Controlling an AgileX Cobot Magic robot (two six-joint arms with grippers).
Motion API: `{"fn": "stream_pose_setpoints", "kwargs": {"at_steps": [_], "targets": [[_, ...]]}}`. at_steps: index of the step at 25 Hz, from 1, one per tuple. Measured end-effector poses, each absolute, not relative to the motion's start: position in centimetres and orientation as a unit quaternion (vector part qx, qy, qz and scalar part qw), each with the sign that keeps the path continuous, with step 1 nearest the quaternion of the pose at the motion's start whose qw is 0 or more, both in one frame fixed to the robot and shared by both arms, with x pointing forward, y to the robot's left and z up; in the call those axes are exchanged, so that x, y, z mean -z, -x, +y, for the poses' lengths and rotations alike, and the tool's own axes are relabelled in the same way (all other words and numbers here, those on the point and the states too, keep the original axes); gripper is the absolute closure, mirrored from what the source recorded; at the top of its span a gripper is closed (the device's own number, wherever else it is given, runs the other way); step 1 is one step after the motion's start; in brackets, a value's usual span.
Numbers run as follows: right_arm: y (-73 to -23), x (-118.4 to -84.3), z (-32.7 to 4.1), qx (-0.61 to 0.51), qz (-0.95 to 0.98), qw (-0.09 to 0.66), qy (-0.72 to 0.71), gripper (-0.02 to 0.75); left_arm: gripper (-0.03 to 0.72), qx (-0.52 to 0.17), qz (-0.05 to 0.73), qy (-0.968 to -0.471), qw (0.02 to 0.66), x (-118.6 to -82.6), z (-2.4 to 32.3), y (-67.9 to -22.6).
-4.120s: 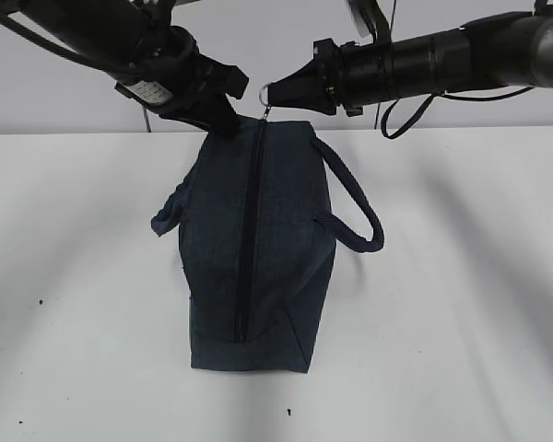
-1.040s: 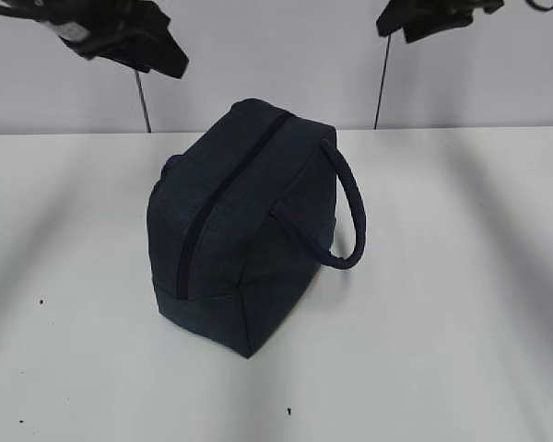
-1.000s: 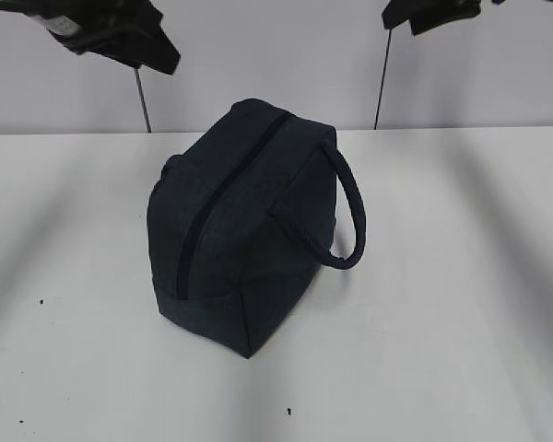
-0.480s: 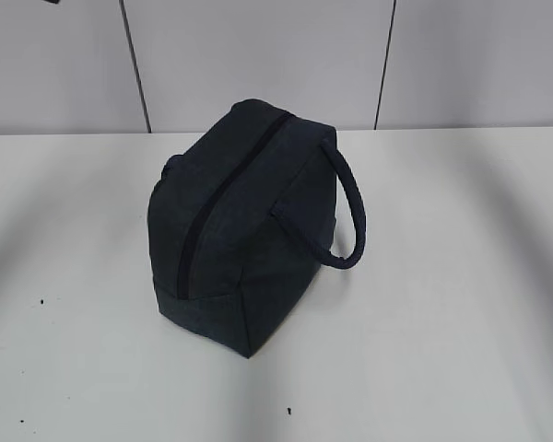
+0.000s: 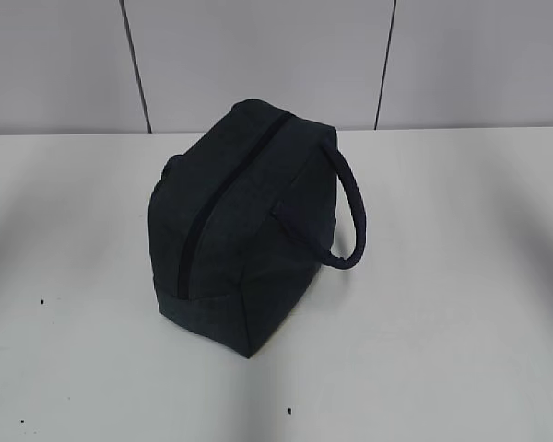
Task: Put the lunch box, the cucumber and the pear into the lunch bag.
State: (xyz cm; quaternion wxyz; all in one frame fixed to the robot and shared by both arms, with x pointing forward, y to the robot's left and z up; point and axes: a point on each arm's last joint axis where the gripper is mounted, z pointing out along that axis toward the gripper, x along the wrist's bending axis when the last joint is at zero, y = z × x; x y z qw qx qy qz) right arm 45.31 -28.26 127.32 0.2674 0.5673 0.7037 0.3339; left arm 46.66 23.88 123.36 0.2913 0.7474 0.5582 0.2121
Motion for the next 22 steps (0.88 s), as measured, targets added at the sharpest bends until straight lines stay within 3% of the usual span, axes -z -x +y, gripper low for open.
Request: {"fn": "stream_pose_setpoints", "kwargs": {"at_steps": [11, 18, 22], "targets": [[-32.4, -123.0, -28.9, -0.336, 0.678, 0.296, -0.583, 0.362, 0.337, -0.217, 0.572, -0.724, 0.319, -122.1, 26.3, -37.2], [-26.1, -119.1, -29.1, -0.350, 0.659, 0.325, -0.581, 0.362, 0.337, -0.185, 0.568, -0.720, 0.354, -116.3, 27.4, -30.2], [-23.7, -116.4, -29.5, -0.344, 0.652, 0.346, -0.580, 0.362, 0.337, -0.200, 0.565, -0.716, 0.359, -112.8, 28.4, -26.9]]}}
